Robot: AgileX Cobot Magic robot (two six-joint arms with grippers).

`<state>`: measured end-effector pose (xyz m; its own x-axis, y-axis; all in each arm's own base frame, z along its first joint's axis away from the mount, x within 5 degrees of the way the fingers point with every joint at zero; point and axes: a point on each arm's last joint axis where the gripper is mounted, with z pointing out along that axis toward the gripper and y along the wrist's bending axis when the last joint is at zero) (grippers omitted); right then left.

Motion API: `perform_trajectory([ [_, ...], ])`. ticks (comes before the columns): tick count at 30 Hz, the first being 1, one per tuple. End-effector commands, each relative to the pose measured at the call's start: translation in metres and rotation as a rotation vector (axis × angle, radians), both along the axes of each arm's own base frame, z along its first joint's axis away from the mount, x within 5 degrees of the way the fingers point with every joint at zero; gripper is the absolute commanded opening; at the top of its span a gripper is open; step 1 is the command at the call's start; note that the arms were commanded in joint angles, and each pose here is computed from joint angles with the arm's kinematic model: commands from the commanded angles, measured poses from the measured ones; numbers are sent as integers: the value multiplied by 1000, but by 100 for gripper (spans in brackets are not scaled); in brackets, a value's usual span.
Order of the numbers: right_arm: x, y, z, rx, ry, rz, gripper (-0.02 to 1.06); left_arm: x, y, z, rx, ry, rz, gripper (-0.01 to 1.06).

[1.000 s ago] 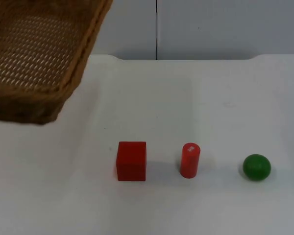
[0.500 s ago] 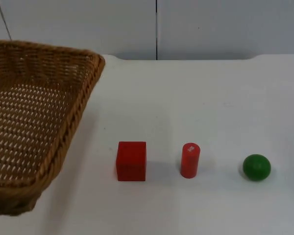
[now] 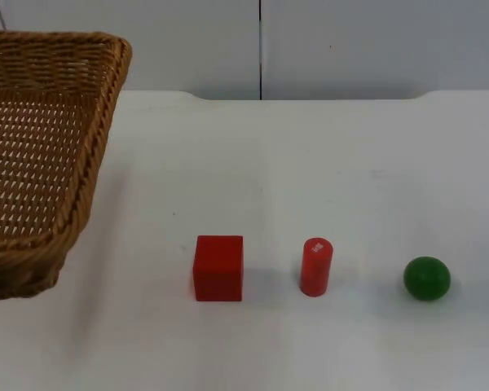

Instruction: Pick up the basket with the left hand and place the object to the left of the red cylinder into the basket with the right hand.

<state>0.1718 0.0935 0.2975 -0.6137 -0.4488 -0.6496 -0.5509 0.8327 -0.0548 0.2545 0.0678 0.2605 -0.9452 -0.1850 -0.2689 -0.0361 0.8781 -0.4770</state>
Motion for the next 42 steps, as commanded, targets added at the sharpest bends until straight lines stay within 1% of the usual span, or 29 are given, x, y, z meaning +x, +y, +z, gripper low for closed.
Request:
perform_trajectory([
  [1,6,16,0,-11,-10,68,105,0,-3,5,-33,-31,4,0],
  [3,18,40,-3,-17,-4,133,105,0,-3,5,-30,-35,-1,0],
  [4,18,40,-3,-17,-4,133,105,0,-3,5,-30,-35,-1,0],
  [8,47,90,-22,-96,26,281,105,0,-3,5,-28,-36,-3,0],
  [9,54,101,-31,-120,46,307,105,0,-3,5,-26,-35,-4,0],
  [10,54,101,-31,-120,46,307,105,0,-3,5,-26,-35,-4,0],
  [12,70,123,-46,-153,61,359,105,0,-3,5,-24,-34,-5,0],
  [13,81,139,-62,-146,86,385,105,0,-2,5,-23,-33,-6,0],
  [14,89,149,-71,-129,92,399,105,0,-2,5,-22,-34,-7,0],
  [15,89,149,-71,-129,92,399,105,0,-2,5,-22,-34,-7,0],
  [17,101,166,-85,-99,89,455,105,0,-2,5,-22,-35,-9,0],
  [19,110,179,-102,-95,89,500,105,0,-2,5,-18,-36,-8,0],
  [20,110,179,-102,-95,89,500,105,0,-2,5,-18,-36,-8,0],
  [21,115,183,-109,-100,76,520,105,0,-2,5,-18,-36,-8,0],
  [23,123,190,-126,-129,70,550,105,0,-2,5,-16,-35,-9,0],
  [25,127,193,-132,-139,70,562,105,0,-2,5,-16,-35,-9,0],
  [28,137,202,-154,-170,85,593,105,0,-2,5,-16,-35,-9,0],
  [32,147,211,-169,-183,86,610,103,-1,-2,5,-17,-33,-10,0],
  [34,153,216,-178,-186,92,614,100,-1,-2,5,-17,-33,-10,0],
  [36,156,220,-190,-195,119,621,94,-1,-2,5,-17,-33,-10,0],
  [37,156,220,-190,-195,119,621,94,-1,-2,5,-17,-33,-10,0],
  [39,159,224,-201,-189,147,616,80,-1,-2,5,-17,-33,-10,0],
  [41,159,225,-206,-186,156,612,59,-1,-2,5,-17,-33,-10,0],
  [42,159,225,-206,-186,156,612,59,-1,-2,5,-17,-33,-10,0],
])
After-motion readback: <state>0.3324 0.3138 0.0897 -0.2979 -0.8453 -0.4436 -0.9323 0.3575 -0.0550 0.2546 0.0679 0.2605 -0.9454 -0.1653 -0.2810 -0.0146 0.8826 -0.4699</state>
